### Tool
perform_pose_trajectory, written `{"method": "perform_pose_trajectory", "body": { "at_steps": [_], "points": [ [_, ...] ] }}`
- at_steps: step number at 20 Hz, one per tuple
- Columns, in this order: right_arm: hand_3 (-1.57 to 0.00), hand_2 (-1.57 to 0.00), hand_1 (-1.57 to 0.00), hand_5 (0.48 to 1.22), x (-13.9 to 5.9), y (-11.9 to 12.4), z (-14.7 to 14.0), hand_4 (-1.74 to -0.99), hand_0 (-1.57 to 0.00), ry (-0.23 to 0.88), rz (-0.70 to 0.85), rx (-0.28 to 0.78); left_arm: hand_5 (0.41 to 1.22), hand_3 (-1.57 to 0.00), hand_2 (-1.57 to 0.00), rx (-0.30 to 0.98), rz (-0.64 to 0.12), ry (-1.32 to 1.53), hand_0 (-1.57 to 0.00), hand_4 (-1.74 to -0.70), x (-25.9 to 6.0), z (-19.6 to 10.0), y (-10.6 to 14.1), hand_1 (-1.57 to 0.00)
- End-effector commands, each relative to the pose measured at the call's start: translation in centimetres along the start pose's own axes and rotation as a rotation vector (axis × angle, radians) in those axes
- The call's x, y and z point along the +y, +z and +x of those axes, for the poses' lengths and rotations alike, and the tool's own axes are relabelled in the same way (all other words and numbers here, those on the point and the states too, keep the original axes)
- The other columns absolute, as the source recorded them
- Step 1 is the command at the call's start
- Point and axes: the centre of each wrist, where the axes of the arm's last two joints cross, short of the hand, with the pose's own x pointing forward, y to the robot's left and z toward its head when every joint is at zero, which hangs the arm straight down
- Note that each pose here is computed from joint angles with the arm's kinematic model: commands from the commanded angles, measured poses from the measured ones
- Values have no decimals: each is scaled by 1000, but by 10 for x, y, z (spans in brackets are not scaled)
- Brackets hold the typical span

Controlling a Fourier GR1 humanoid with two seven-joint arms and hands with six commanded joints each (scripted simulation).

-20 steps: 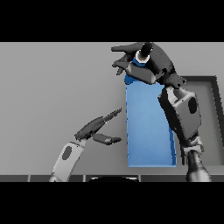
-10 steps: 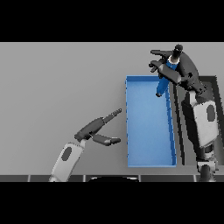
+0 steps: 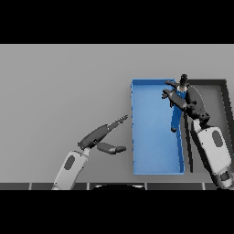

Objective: Pick up the blue pipe and place it into the blue bin.

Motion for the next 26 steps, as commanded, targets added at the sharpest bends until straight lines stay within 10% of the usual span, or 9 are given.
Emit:
{"method": "perform_pose_trajectory", "body": {
  "at_steps": [1, 6, 12, 17, 26],
  "points": [
    [-1521, -1571, -1571, 1221, 0, 2, -7, -1741, -1571, -3, -20, 35, 422, 1, 1, 7, 5, -5, 1, -888, 3, -1, 3, 1],
    [-847, -1571, -1548, 1221, 5, 0, -37, -1741, -1571, 64, -117, 227, 421, 1, 1, 16, -2, -5, 1, -883, 4, -2, 3, 1],
    [-258, -438, -437, 1186, 6, -9, -51, -1275, -479, 200, -61, 398, 428, 1, 1, 16, 4, -9, 1, -878, 3, 1, 1, 1],
    [-84, -143, -143, 934, 11, -9, -47, -1083, -156, 386, 34, 447, 428, 1, 1, 12, 6, -1, 1, -886, -1, 0, 4, 1],
    [-10, -18, -18, 696, 11, -12, -57, -1033, -20, 494, 42, 509, 429, 1, 1, 17, 10, -8, 1, -888, 0, 1, 4, 1]
  ]
}}
